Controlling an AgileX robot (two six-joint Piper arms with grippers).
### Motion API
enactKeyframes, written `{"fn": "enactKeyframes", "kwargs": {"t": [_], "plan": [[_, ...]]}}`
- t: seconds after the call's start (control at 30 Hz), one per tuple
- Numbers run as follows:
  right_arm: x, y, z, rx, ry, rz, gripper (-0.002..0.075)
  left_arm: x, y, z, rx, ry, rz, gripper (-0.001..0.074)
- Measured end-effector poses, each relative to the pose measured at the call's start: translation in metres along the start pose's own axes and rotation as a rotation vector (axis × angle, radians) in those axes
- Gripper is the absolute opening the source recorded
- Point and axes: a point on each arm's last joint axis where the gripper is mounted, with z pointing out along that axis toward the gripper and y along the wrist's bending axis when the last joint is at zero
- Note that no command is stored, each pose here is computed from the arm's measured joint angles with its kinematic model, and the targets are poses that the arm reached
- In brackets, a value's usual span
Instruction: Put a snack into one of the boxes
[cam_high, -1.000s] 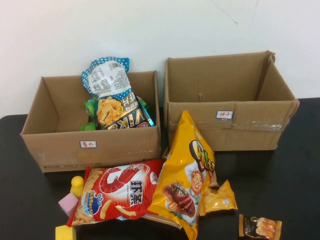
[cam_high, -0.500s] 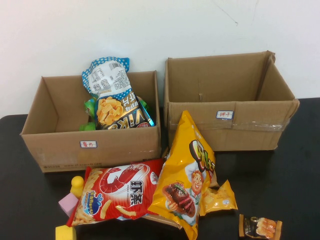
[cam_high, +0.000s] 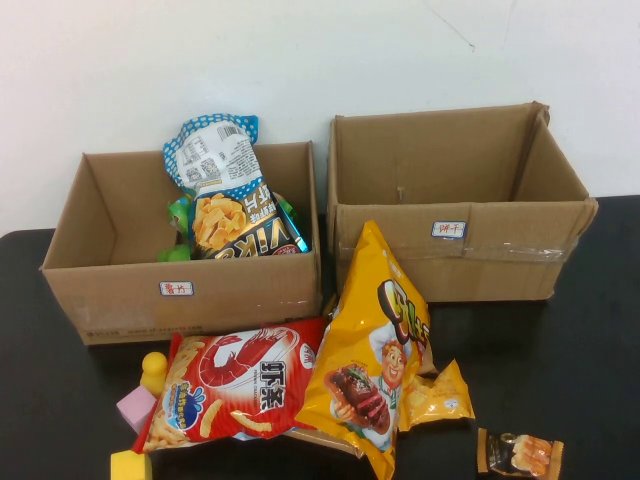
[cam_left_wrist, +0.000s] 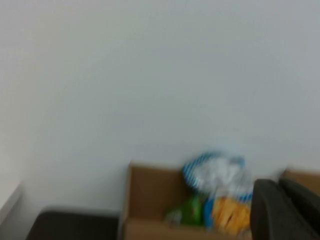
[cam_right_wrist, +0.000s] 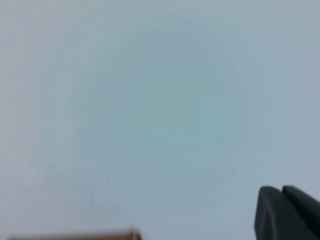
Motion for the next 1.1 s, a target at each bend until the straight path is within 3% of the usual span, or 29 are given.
{"fn": "enactKeyframes", "kwargs": {"t": [0.17,0.33,0.57,0.77,0.93,1.1], "plan": [[0.009,-0.001,0.029,0.010,0.296,-0.012,-0.0001,-0.007,0.000,0.016,-0.090,0.288,0.082,-0.0001],[0.046,-0.001,0.063,0.015,0.599,-0.013,-0.0001,0.017,-0.002,0.043,-0.079,0.611,0.096,-0.0001],[0.075,-0.001,0.094,0.021,0.717,0.037,-0.0001,0.034,-0.003,0.065,-0.083,0.756,0.040,-0.0001],[0.107,0.000,0.117,-0.025,0.920,-0.054,-0.0001,0.043,-0.002,0.075,-0.095,0.822,0.024,-0.0001],[0.134,0.014,0.141,-0.173,1.026,-0.198,-0.0001,0.044,-0.001,0.076,-0.095,0.831,0.029,-0.0001],[0.172,0.050,0.153,-0.402,1.162,-0.331,-0.0001,0.044,-0.001,0.076,-0.089,0.832,0.042,-0.0001]]}}
